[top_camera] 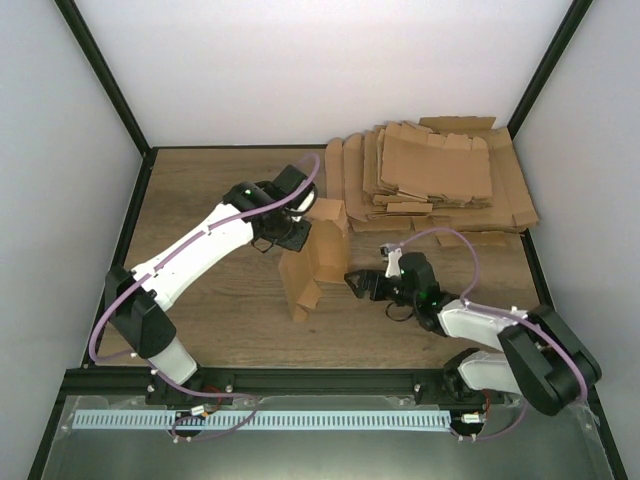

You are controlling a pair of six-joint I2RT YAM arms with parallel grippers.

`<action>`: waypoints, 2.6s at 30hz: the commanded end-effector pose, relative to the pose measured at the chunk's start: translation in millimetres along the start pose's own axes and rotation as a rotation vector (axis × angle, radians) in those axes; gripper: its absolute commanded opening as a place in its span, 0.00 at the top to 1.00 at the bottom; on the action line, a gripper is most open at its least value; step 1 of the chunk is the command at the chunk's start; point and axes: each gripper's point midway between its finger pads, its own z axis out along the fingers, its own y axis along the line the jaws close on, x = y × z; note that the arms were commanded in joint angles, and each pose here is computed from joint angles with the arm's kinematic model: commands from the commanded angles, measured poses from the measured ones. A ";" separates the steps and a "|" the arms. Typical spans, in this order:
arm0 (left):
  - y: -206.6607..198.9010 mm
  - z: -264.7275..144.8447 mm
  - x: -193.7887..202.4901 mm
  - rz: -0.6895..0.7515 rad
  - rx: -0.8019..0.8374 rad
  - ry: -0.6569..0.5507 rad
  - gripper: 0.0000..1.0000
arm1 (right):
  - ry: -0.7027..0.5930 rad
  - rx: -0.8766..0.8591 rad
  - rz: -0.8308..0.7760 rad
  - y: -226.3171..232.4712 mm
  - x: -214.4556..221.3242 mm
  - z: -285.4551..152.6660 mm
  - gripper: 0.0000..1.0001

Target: Fold the paper box

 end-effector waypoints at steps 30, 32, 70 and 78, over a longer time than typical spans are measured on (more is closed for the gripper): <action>-16.1 10.4 -6.4 0.141 0.091 -0.090 0.92 | -0.214 -0.062 -0.437 131.8 -167.8 -40.2 0.18; -17.7 10.8 -5.6 0.152 0.102 -0.087 0.92 | -0.212 -0.066 -0.445 134.6 -170.4 -37.4 0.21; -10.3 -5.5 -8.8 0.124 0.079 -0.165 0.96 | 0.075 0.033 -0.650 150.9 -78.7 -30.2 0.48; -20.5 -10.9 -11.0 0.145 0.141 -0.193 0.96 | 0.101 -0.053 -0.666 171.0 -76.6 -41.1 0.43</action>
